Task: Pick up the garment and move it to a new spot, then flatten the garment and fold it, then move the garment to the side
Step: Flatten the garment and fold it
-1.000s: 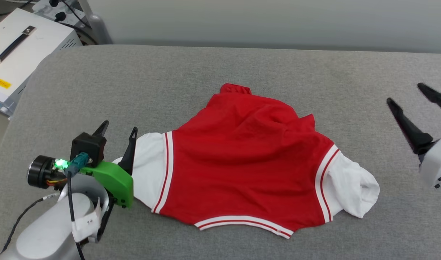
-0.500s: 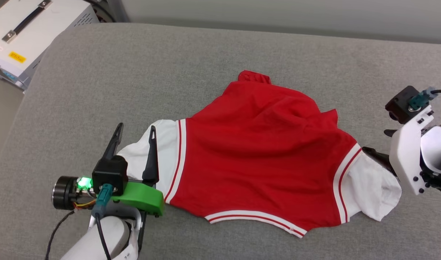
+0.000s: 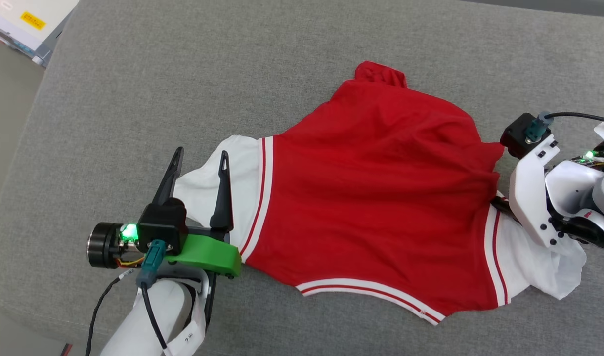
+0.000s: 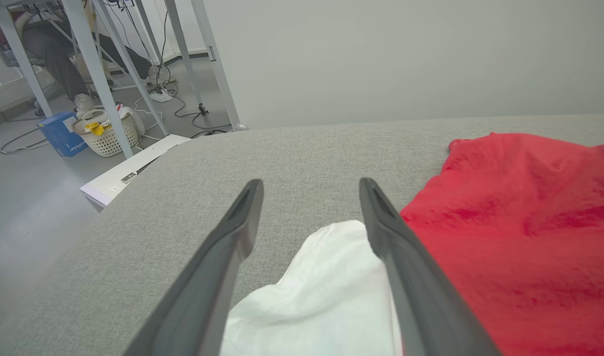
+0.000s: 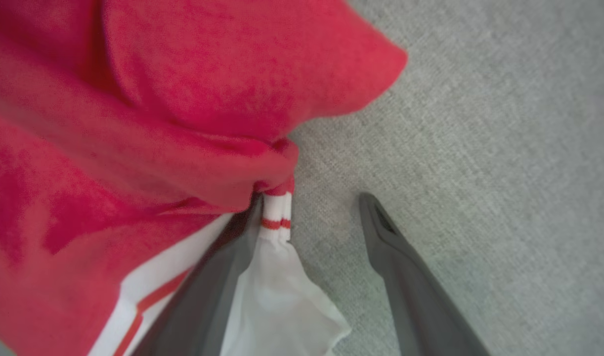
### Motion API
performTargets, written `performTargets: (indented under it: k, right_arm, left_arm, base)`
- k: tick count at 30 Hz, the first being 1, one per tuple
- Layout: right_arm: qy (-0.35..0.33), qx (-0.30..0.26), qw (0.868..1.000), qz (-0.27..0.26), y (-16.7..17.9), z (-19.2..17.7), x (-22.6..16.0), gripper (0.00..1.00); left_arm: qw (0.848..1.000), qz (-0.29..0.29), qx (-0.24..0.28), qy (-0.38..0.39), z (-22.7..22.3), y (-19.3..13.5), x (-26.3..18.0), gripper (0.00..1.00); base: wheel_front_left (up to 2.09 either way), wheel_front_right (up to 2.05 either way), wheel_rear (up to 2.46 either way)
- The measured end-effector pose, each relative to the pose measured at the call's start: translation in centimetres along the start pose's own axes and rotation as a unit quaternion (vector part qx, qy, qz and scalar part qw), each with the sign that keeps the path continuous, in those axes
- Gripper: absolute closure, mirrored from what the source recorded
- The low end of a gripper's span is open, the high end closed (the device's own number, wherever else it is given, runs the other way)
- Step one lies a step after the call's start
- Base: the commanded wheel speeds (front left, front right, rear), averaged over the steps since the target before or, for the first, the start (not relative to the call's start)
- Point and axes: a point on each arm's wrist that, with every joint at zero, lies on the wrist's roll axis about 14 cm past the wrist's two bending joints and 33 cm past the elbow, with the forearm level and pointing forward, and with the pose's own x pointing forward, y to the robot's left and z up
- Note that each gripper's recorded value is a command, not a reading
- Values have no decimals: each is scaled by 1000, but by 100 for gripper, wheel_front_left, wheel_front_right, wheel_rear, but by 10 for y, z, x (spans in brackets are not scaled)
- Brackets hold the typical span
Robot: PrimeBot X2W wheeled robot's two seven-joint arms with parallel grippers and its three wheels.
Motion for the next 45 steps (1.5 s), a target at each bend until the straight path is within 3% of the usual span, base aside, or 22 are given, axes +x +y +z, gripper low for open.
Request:
performTargets:
  k: [1, 2, 3, 10, 21, 33, 37, 45]
  right_arm:
    - [-3, -3, 1000, 5, 2, 1, 5, 0]
    - [-12, -7, 1000, 7, 2, 6, 8, 86]
    - [-28, -11, 1000, 9, 3, 11, 10, 100]
    - [-133, -3, 991, 10, 3, 33, -4, 100]
    - [-250, 37, 966, -54, -30, 14, -91, 100]
    - [-269, 130, 940, -165, -82, -48, -170, 100]
    - [-279, 131, 934, -182, -92, -35, -183, 100]
    - [-223, 118, 947, -200, -128, 3, -155, 100]
  left_arm:
    - [1000, 3, 0, 2, -2, 2, 1, 0]
    - [1000, 6, 1, 3, -3, 4, 1, 0]
    - [1000, 9, 3, 4, -5, 6, 2, 0]
    - [1000, 10, -2, 11, -10, 6, -5, 0]
    - [1000, -17, -6, -9, 1, -12, -10, 0]
    - [999, -43, -11, -11, 1, -31, -14, 0]
    - [999, -48, -18, -6, -3, -36, -13, 0]
    - [999, -43, -16, 5, -14, -33, -2, 0]
  base:
    - [0, 0, 0]
    - [0, 0, 0]
    - [0, 0, 0]
    - [0, 0, 0]
    - [0, 0, 0]
    - [0, 0, 0]
    - [0, 0, 0]
    - [0, 0, 0]
